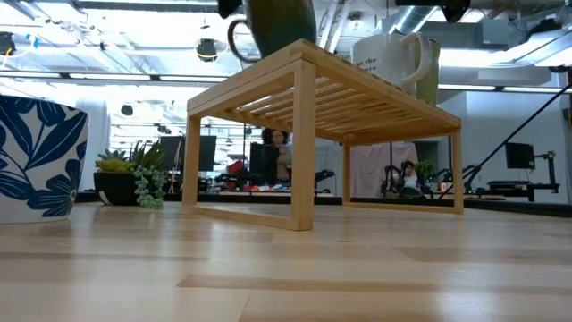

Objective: Place coffee mugs
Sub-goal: Put the green patterned mug on the shelf

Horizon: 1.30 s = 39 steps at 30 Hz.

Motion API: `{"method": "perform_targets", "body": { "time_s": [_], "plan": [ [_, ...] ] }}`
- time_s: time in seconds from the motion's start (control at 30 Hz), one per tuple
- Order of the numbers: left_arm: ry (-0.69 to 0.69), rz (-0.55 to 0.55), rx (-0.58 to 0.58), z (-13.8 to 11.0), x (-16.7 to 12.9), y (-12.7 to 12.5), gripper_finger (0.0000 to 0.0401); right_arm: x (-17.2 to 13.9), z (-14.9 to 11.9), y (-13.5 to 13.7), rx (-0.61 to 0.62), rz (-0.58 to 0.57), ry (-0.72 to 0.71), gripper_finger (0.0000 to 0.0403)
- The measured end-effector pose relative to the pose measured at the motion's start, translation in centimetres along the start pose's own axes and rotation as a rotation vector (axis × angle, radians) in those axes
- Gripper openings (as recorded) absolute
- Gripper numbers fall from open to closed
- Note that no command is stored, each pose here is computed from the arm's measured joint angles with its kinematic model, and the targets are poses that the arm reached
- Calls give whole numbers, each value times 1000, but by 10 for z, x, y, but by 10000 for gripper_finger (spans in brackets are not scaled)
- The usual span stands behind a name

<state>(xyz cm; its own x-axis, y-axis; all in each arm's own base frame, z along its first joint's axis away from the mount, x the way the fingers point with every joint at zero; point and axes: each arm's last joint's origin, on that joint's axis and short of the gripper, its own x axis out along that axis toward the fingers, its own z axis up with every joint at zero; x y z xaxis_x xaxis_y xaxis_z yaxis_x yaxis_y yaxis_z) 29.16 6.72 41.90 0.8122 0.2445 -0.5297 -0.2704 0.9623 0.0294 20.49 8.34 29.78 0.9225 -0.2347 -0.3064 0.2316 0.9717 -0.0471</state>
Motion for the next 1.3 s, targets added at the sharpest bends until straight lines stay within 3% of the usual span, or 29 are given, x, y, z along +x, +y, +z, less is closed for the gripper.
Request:
{"method": "perform_targets", "body": {
  "time_s": [0.13, 0.3, 0.4, 0.73, 1.3],
  "plan": [
    [135, 30, 52, 8, 29, -1, 0, 0, 0, 0, -2, 0, 2, 44],
    [117, 28, 71, 25, 46, -2, 0, 0, -1, 0, -5, -1, 6, 44],
    [159, 19, 74, 22, 55, -3, 0, 0, -1, 0, -6, -1, 7, 44],
    [181, 29, 48, 19, 55, 0, 1, 0, -2, -1, -19, -3, 21, 44],
    [199, 101, 83, 17, 62, 8, 55, 0, -3, 0, -19, -1, 23, 44]
  ]
}}
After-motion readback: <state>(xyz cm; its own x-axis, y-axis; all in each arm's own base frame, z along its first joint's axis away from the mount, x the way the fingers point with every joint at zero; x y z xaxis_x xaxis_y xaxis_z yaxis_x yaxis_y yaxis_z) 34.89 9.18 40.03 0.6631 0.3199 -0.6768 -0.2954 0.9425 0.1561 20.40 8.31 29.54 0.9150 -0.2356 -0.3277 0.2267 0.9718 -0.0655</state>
